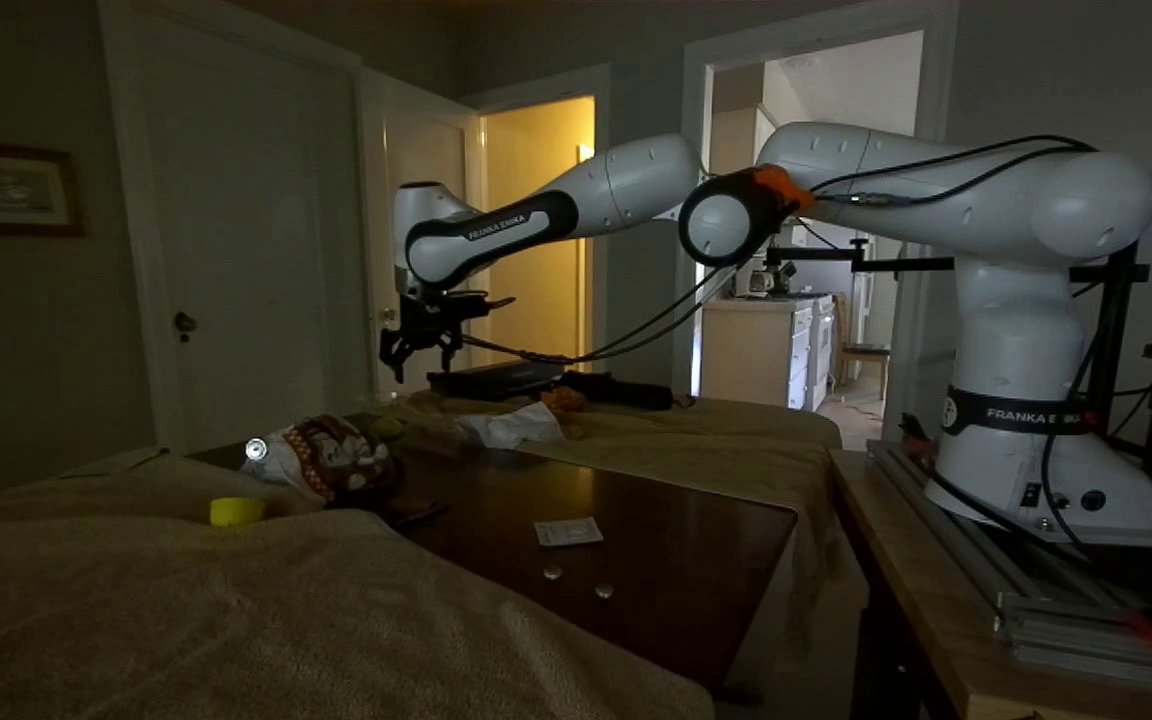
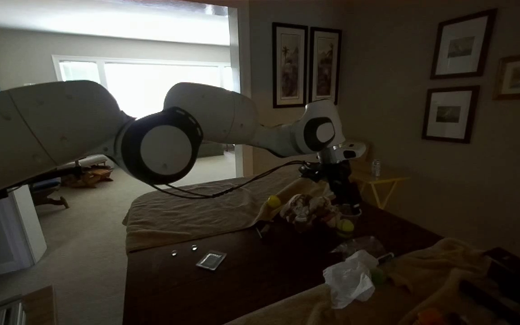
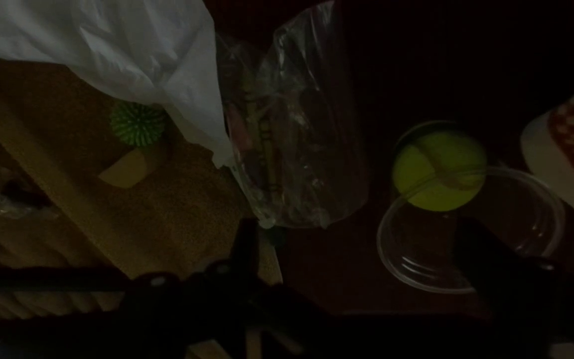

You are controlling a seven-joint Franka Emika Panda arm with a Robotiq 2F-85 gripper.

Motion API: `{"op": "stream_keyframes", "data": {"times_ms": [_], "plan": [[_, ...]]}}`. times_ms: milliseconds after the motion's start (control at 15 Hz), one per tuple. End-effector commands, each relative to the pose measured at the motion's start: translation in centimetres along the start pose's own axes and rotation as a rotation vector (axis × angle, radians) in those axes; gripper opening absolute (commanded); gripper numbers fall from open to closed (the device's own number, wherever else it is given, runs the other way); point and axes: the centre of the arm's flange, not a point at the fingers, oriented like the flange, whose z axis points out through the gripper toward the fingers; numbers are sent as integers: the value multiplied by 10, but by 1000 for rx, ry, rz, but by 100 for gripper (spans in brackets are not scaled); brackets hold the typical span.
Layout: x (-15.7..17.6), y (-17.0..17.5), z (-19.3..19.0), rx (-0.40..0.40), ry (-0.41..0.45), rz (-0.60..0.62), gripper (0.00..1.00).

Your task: Pick up the cup and move it to the right

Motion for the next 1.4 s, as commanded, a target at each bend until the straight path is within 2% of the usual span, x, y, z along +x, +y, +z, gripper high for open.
{"op": "stream_keyframes", "data": {"times_ms": [0,600,1333], "plan": [[-11,16,-2,8,10,11,100],[-9,17,19,76,-7,-30,100],[-13,7,34,70,-36,-77,100]]}}
